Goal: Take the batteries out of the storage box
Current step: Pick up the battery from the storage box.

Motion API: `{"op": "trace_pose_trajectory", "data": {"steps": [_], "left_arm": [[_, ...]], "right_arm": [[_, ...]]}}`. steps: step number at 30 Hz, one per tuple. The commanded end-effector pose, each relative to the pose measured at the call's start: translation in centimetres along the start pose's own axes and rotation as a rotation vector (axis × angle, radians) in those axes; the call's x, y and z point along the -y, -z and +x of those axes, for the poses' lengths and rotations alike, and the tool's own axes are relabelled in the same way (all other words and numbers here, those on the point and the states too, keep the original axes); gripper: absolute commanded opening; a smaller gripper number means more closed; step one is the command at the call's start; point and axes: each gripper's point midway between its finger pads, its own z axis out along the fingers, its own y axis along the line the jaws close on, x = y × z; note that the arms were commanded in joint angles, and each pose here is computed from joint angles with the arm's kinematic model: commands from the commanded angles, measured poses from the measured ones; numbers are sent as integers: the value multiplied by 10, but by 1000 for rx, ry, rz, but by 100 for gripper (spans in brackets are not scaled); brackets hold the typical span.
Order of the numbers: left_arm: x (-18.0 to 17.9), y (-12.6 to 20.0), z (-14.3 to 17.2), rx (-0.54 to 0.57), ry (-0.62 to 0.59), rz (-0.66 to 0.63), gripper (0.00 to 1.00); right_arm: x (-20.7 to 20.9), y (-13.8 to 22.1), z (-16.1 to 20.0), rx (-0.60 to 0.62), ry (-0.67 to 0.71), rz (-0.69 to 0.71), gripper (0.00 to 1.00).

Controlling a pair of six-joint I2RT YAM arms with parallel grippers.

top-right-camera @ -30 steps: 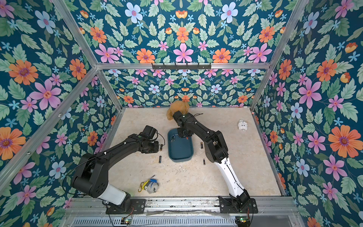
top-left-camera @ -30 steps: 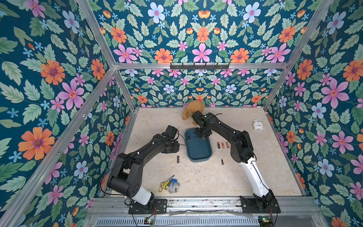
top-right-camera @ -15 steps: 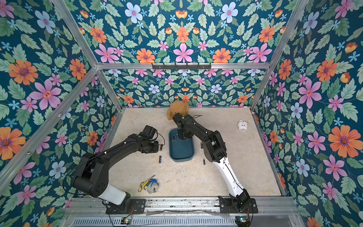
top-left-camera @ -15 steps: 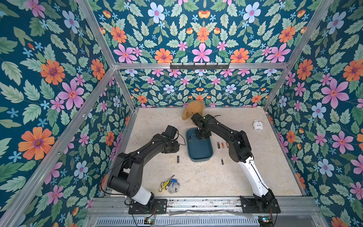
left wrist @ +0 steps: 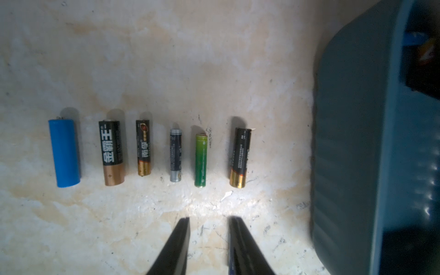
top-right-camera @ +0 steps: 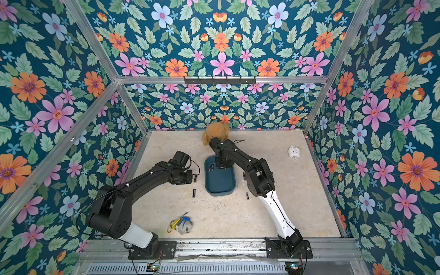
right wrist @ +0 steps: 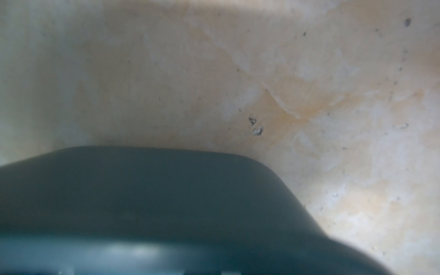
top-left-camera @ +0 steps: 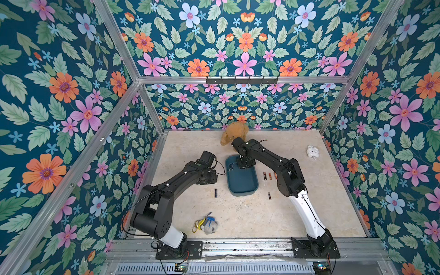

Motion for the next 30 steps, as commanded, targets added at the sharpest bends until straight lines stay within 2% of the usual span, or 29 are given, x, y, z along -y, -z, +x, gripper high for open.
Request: {"op": "trace_pose_trajectory", "data": {"steps": [1, 8, 15, 20, 30], "left_arm": [[1, 3, -2, 4, -15, 2, 36], [6, 3, -13, 29, -6, 19, 36], [19, 6, -22, 47, 22, 91, 35], [17, 17, -28, 66, 28, 75, 36], [10, 39, -19, 92, 75, 76, 36]], "right_arm": [[0, 2, 5, -14, 7, -7, 16], [-4, 14, 6, -3, 5, -44, 13], [-7, 31, 11, 18, -20, -99, 13], [-7, 53, 15, 59, -46, -136, 12], [7, 105, 39, 159, -95, -192, 12]]}}
